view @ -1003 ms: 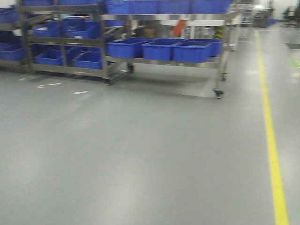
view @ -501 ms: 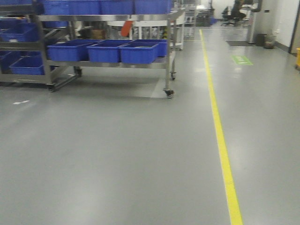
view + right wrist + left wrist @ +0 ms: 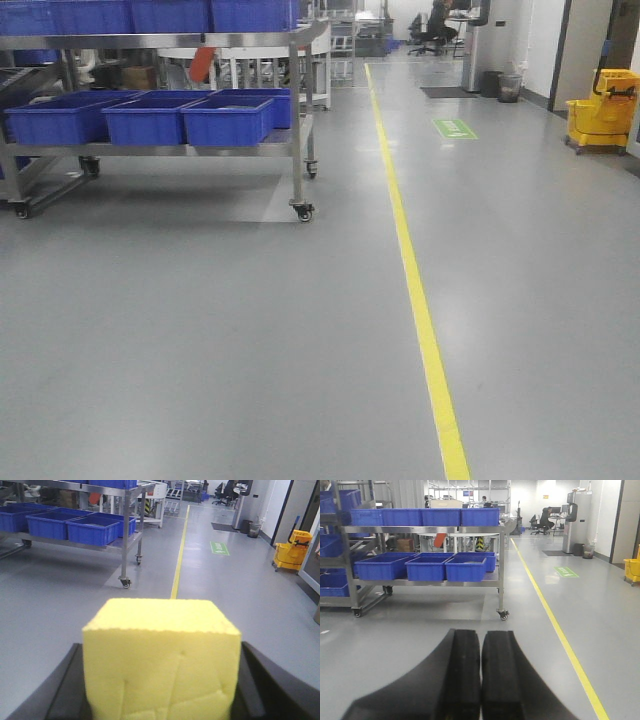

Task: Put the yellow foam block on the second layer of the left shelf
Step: 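Drive the base away from the table holding the cube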

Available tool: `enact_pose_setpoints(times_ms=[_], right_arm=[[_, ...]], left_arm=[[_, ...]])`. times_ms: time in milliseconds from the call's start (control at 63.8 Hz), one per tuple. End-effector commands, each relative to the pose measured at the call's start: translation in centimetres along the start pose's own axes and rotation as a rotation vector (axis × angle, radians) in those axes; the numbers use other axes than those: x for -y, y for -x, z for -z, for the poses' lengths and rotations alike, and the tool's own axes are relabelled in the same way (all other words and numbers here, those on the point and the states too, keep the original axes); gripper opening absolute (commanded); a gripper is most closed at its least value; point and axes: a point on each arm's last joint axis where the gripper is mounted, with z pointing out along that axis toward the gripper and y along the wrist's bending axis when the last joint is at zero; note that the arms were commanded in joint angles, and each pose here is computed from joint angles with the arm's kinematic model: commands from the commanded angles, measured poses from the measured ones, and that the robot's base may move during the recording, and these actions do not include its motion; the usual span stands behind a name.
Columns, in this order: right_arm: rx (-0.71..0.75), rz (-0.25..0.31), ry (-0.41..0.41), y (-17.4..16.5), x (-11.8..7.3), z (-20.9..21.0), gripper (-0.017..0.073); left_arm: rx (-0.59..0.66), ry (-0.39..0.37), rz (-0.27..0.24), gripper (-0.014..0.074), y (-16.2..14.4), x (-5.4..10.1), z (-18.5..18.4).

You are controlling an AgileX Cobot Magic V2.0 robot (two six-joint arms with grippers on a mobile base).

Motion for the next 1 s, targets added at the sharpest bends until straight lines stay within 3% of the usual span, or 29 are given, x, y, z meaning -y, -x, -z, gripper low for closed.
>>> enact_pose_setpoints(times_ms=[0,987], right_arm=[[0.114,0.016,-0.009,1.81,0.09,0.1,0.0465],[0.114,0.016,-0.009,1.81,0.09,0.1,0.0465]], left_arm=[[0.074,-0.005,0.009,0.0124,-0.05,0.0,0.13],[0.074,-0.005,0.009,0.0124,-0.05,0.0,0.13]])
